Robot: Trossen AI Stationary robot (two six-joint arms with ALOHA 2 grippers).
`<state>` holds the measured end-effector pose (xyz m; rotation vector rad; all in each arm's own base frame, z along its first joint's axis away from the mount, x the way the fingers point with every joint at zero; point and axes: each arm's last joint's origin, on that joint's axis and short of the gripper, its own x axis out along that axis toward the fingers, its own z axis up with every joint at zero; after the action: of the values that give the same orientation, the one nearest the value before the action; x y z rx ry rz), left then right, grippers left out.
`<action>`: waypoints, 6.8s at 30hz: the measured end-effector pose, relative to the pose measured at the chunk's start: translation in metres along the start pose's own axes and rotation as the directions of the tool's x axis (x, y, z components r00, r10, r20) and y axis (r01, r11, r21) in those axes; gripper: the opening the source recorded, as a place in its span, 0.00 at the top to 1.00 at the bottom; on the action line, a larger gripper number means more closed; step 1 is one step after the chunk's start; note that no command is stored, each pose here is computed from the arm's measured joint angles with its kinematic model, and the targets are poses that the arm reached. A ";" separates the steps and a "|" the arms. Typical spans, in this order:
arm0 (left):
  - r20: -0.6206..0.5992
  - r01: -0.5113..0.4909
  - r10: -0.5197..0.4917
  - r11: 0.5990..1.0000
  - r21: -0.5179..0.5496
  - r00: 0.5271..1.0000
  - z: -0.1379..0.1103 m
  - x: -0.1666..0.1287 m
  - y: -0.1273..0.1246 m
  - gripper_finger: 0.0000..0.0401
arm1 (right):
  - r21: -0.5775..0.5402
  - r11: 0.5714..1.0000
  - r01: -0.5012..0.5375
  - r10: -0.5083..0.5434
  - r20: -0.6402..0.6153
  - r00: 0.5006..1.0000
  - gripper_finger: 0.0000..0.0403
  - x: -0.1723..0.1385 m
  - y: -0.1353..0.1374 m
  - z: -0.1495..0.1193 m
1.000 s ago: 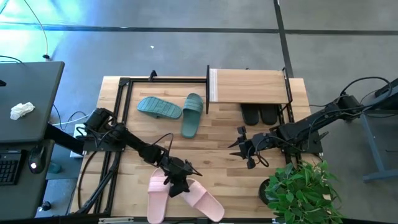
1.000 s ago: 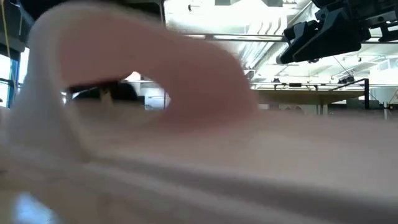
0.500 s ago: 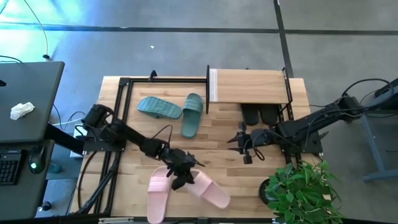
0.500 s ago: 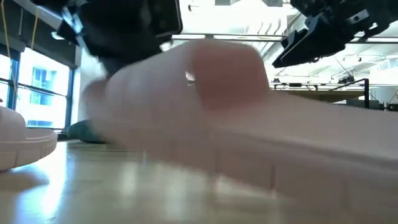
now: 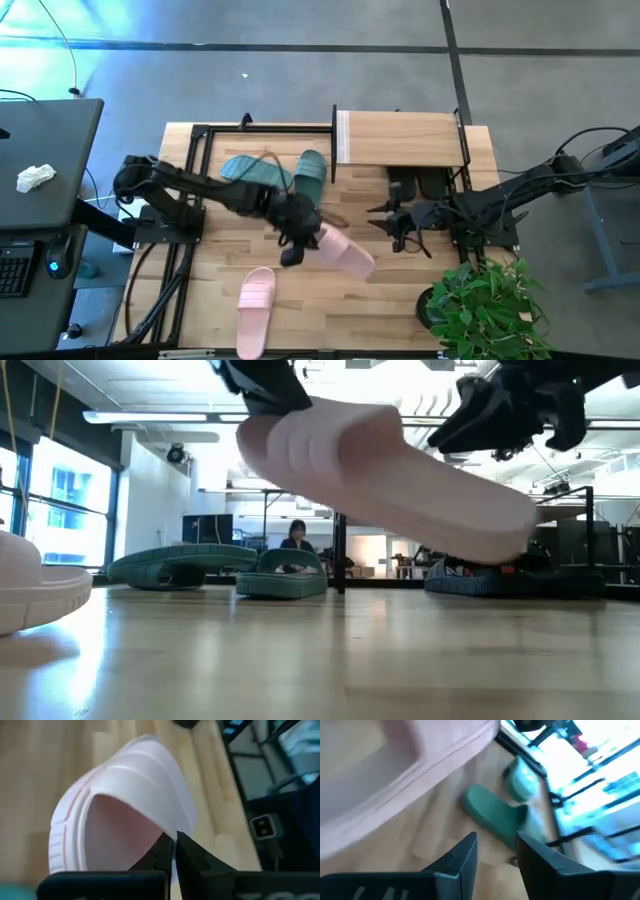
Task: Pick and place slides into the shelf
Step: Put the right pink slipper under the shelf
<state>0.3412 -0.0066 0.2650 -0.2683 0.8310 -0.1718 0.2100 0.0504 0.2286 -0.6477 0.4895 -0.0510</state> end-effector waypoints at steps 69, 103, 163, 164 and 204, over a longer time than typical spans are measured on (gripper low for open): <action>0.100 0.167 -0.144 0.945 -0.282 0.984 0.049 -0.134 0.109 1.00 | -0.852 0.495 0.170 -0.420 -0.064 0.905 0.68 0.039 0.045 0.017; 0.091 -0.090 0.084 0.994 0.067 0.992 0.053 -0.132 0.113 0.43 | -0.775 0.590 0.227 -0.465 -0.096 0.880 0.95 0.038 0.044 0.016; 0.138 -0.038 -0.030 0.887 0.461 0.990 0.074 -0.085 0.016 0.40 | -0.038 0.951 0.307 -0.279 -0.533 0.798 0.96 0.027 0.059 -0.055; 0.134 -0.034 -0.034 0.879 0.475 0.990 0.073 -0.084 0.011 0.40 | -0.018 0.949 0.314 -0.274 -0.536 0.799 0.96 0.029 0.057 -0.055; 0.106 -0.060 -0.003 0.809 0.585 0.994 0.064 -0.066 -0.049 0.40 | 0.371 0.870 0.324 -0.018 -0.634 0.773 0.89 0.066 -0.014 -0.094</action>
<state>0.3431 -0.0260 0.3669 0.3234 0.6415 -0.3761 0.2278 -0.0269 0.1445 -0.1781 1.0143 -0.5655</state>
